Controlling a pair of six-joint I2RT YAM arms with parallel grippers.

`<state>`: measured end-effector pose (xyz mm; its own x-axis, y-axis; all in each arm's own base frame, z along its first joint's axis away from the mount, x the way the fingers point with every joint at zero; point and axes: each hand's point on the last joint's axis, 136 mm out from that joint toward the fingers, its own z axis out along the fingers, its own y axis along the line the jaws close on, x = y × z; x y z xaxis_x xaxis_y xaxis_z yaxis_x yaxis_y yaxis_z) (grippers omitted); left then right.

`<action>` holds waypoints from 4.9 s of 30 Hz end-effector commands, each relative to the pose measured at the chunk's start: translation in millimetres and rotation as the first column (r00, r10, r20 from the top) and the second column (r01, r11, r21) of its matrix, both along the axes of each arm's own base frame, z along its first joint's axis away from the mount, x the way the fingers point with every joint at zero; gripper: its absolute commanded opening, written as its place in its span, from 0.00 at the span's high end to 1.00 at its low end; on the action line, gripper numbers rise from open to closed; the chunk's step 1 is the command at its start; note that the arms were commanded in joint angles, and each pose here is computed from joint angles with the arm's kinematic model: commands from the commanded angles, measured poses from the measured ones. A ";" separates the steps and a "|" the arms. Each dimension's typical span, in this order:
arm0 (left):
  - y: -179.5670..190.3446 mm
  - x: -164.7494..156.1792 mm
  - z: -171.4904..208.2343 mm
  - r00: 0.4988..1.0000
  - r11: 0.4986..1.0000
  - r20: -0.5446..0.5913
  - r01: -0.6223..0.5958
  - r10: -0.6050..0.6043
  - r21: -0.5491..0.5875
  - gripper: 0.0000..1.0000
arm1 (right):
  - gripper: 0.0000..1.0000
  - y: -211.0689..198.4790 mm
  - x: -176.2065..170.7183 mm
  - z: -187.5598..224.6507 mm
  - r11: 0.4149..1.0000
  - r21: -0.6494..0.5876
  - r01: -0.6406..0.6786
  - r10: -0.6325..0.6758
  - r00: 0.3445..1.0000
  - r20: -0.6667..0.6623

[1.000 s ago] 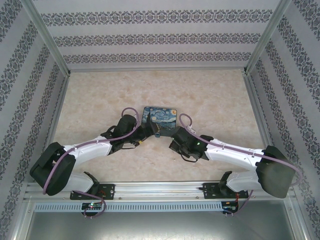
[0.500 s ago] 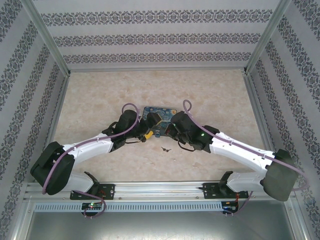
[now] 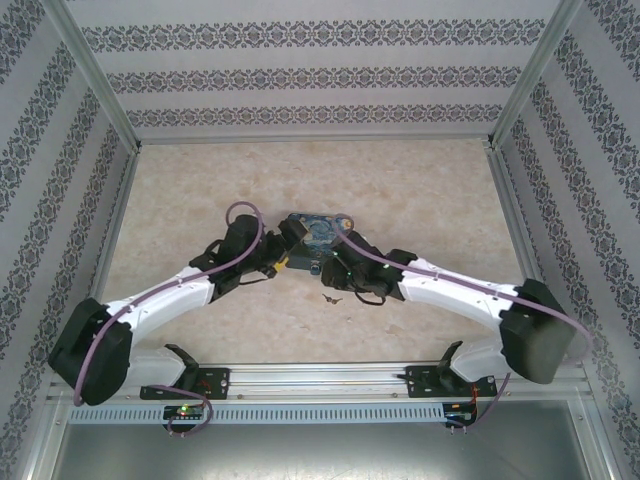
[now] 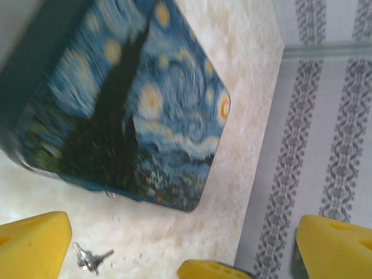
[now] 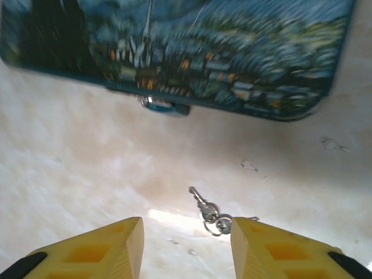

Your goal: Unlock a padlock with a key

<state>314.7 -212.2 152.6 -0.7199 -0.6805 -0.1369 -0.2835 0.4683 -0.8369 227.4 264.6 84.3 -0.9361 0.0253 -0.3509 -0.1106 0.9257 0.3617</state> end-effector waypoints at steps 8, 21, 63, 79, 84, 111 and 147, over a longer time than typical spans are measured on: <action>56.8 -1.3 -1.5 0.998 0.995 0.001 -0.065 0.065 0.081 0.01 | 0.55 28.8 -1.7 -18.7 0.909 -0.123 -0.399 0.404 0.915 0.019; 54.8 1.2 -2.5 0.999 0.996 -0.004 -0.054 0.054 0.068 0.01 | 0.56 18.8 -9.8 -61.2 0.849 -0.252 -0.464 0.463 0.884 -0.068; 50.0 7.5 -7.0 0.998 0.997 -0.015 -0.057 0.058 0.042 0.01 | 0.67 -19.5 -38.6 -84.7 0.753 -0.438 -0.491 0.464 0.868 -0.176; 49.1 5.1 -11.5 0.999 0.998 -0.020 -0.042 0.043 0.049 0.01 | 1.00 -8.2 -39.9 -89.7 0.790 -0.402 -0.463 0.425 0.886 -0.185; 46.0 6.1 -9.2 1.000 0.999 -0.006 -0.022 0.022 0.045 0.01 | 1.00 4.9 -36.2 -54.9 0.876 -0.281 -0.393 0.380 0.920 -0.101; -65.8 -6.1 3.6 0.946 0.946 0.126 0.310 -0.297 -0.094 0.30 | 1.00 -6.4 15.4 36.5 0.992 0.124 0.022 -0.024 1.000 0.019; -120.9 -10.7 -8.2 0.912 0.908 0.135 0.402 -0.387 -0.118 0.72 | 1.00 -15.9 24.1 42.4 0.973 0.215 0.086 -0.089 0.996 0.007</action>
